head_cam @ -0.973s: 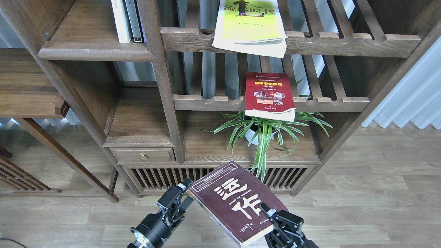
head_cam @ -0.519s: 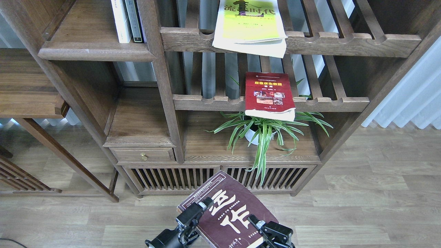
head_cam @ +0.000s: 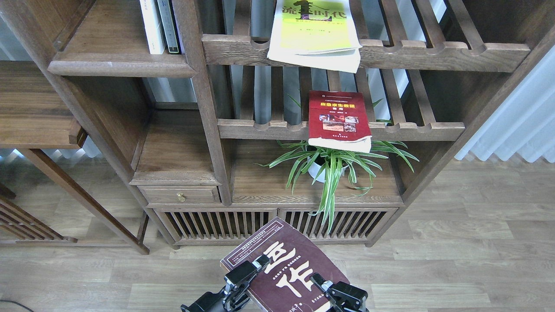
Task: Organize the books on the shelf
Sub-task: 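Grasp the maroon book's edge with the left gripper, release the right gripper, then lift the maroon book with the left gripper up to the upper shelf compartment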
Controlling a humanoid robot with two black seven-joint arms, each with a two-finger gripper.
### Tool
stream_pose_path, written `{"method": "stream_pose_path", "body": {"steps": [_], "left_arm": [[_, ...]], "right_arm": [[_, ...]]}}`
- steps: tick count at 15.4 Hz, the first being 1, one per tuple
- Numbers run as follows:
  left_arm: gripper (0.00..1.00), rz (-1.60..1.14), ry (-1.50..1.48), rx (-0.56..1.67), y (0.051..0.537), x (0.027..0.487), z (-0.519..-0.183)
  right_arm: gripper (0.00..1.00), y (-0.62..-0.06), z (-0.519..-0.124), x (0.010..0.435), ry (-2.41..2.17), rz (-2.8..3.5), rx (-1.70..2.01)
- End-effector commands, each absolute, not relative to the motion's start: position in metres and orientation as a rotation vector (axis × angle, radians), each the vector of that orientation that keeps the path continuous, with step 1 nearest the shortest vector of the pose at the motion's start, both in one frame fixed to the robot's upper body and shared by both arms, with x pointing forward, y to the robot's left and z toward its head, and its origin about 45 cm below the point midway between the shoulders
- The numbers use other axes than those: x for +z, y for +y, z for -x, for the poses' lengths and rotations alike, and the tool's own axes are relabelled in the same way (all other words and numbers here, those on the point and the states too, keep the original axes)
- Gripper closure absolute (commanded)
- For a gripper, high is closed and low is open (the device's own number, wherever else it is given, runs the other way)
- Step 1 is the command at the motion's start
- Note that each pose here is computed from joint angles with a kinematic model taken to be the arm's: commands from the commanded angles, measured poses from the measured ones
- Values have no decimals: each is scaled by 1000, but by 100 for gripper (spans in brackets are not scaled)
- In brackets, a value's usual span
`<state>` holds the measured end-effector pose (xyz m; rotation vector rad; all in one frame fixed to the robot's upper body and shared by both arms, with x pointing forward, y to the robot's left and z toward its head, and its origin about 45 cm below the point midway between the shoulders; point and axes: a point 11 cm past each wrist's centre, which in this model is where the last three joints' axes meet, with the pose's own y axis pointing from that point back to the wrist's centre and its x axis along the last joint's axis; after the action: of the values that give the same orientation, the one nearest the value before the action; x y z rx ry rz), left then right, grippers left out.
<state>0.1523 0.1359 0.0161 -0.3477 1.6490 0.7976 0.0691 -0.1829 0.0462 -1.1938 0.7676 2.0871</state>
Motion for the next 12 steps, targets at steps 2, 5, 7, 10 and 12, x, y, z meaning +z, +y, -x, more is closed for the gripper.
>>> {"method": "stream_pose_path", "body": {"steps": [2, 5, 7, 10, 12], "left_arm": [[96, 311, 1578, 856, 174, 18, -167], [96, 284, 1493, 926, 227, 31, -178], [96, 248, 1384, 1055, 295, 44, -191], [96, 113, 1162, 1154, 361, 68, -207], [95, 51, 1016, 1200, 387, 81, -215]], "right_arm": [[6, -182, -74, 43, 801, 1314, 2082], [1, -194, -90, 44, 834, 1341, 2027], [1, -197, -96, 42, 846, 1347, 2015], [1, -194, -102, 39, 842, 1356, 2014], [1, -191, -105, 40, 829, 1368, 2015]]}}
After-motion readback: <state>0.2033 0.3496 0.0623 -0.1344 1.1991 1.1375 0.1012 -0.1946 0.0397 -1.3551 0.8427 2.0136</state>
